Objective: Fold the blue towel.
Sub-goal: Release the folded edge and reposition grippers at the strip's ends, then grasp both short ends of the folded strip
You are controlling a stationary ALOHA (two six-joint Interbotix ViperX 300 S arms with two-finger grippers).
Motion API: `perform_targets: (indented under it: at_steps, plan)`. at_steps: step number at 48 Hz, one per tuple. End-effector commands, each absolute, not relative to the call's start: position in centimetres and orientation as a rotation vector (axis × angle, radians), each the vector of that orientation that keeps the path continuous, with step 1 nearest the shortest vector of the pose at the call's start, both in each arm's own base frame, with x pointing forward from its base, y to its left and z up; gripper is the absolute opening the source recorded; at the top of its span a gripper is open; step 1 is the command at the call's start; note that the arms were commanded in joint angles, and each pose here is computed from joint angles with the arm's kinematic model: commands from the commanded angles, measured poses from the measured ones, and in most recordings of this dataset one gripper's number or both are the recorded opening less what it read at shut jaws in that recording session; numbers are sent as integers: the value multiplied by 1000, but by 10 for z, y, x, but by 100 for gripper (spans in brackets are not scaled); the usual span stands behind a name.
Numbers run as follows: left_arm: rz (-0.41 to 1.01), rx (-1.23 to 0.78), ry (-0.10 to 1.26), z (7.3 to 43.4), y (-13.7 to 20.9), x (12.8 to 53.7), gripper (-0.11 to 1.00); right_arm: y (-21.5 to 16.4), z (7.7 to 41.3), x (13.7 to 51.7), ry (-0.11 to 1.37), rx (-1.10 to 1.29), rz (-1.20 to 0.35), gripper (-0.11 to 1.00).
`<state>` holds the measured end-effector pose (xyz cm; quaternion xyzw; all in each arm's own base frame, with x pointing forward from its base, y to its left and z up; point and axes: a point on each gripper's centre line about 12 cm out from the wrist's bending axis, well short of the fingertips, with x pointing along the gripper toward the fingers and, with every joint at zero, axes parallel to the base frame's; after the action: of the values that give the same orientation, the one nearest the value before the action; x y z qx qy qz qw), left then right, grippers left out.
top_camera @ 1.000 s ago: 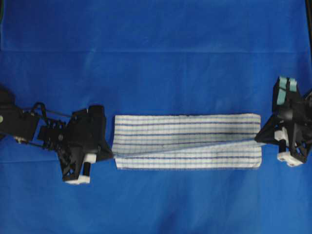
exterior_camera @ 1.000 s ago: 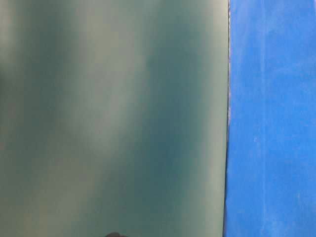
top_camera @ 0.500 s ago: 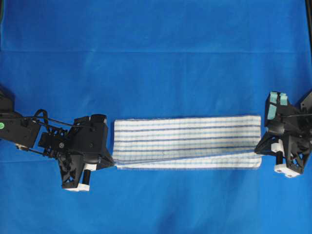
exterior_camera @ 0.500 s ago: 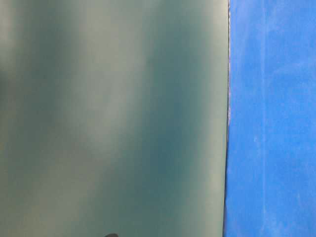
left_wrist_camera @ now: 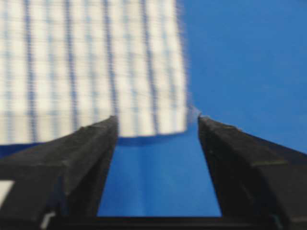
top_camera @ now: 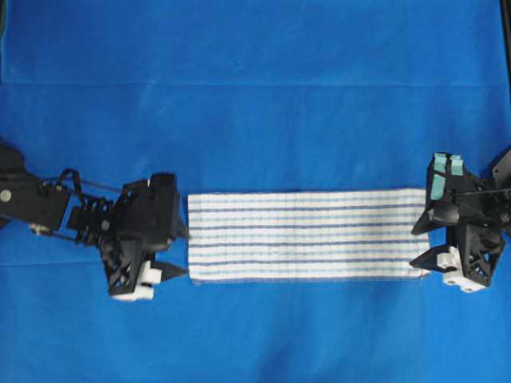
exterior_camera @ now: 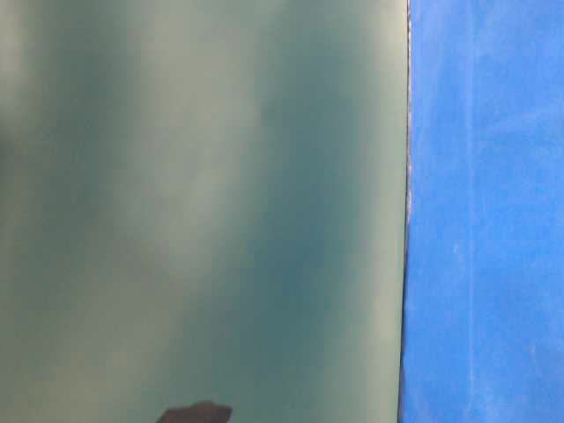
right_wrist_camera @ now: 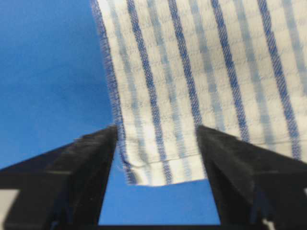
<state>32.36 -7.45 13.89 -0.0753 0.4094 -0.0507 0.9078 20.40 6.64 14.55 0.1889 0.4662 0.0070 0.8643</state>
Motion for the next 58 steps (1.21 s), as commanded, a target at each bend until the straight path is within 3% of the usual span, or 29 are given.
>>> perform_targets:
  at_steps: [1,4,18,27,47,58]
  plan:
    - [-73,-169,806,149,-62,332,67,59,154,209,937,391,-2,64]
    - [-45,-180,803,149,-51,335,70,46,153,209,940,390,-53,60]
    - [51,-181,798,146,-11,336,70,2,143,205,1006,345,-236,61]
    - [54,-174,797,141,-8,340,70,0,140,204,1017,334,-245,61]
    - [91,-182,854,94,3,345,70,-8,97,200,1145,344,-300,61]
    - [98,-188,880,89,4,343,65,-8,95,203,1151,339,-296,60]
